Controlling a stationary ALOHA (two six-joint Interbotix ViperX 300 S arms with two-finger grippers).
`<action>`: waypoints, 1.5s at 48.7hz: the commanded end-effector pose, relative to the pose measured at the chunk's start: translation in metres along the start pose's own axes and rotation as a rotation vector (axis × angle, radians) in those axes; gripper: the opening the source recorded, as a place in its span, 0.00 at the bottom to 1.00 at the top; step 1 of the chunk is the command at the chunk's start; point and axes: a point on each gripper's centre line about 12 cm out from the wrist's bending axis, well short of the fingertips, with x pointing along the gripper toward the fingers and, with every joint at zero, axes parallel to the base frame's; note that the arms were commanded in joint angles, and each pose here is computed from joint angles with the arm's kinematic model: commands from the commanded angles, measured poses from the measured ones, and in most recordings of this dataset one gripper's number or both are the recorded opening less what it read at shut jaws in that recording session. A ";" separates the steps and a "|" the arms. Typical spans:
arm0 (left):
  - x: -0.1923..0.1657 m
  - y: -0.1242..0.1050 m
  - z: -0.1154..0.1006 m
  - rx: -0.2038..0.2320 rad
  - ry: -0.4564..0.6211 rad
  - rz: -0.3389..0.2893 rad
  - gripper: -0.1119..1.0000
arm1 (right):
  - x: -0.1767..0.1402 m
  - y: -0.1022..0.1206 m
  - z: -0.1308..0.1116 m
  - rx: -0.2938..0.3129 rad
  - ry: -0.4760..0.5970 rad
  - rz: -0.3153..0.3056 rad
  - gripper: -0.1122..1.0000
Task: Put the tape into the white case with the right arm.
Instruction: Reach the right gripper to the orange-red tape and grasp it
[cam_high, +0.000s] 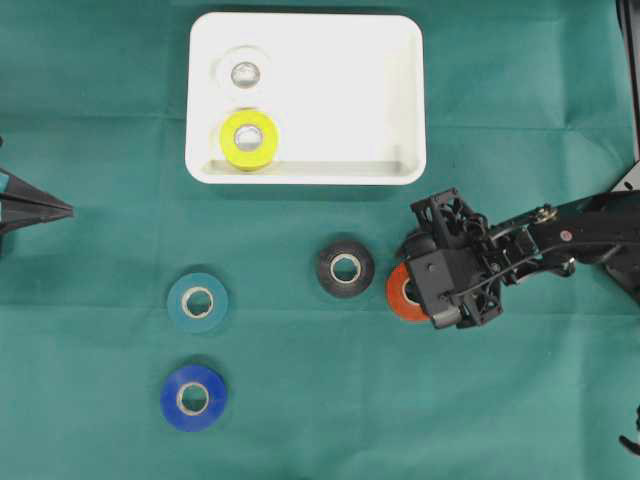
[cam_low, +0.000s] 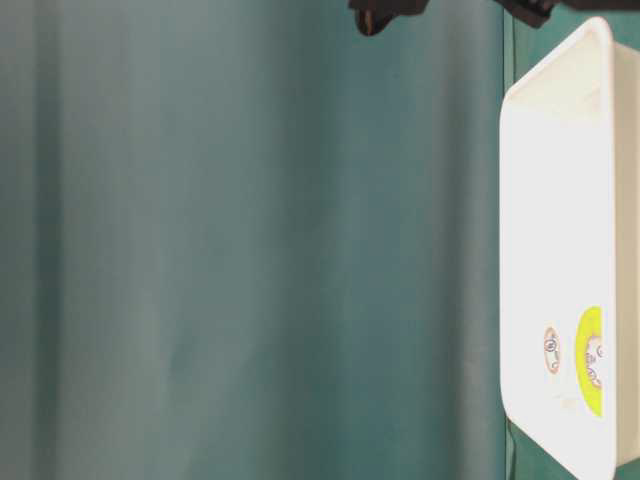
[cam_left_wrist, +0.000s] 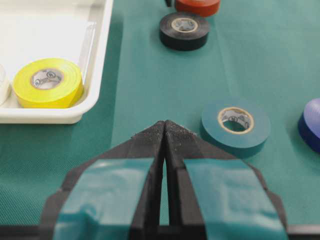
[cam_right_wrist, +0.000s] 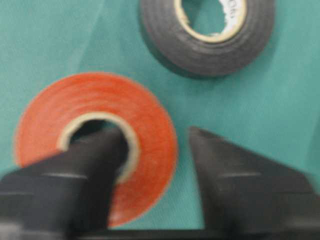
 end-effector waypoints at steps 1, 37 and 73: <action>0.001 0.000 0.005 -0.004 -0.008 0.003 0.11 | -0.003 0.002 0.013 -0.002 -0.039 0.004 0.13; 0.001 0.000 0.005 -0.004 -0.008 0.003 0.11 | -0.045 0.005 0.045 -0.015 -0.114 -0.038 0.11; 0.000 0.000 0.005 -0.005 -0.011 0.003 0.11 | -0.009 0.003 0.103 0.022 -0.119 -0.047 0.11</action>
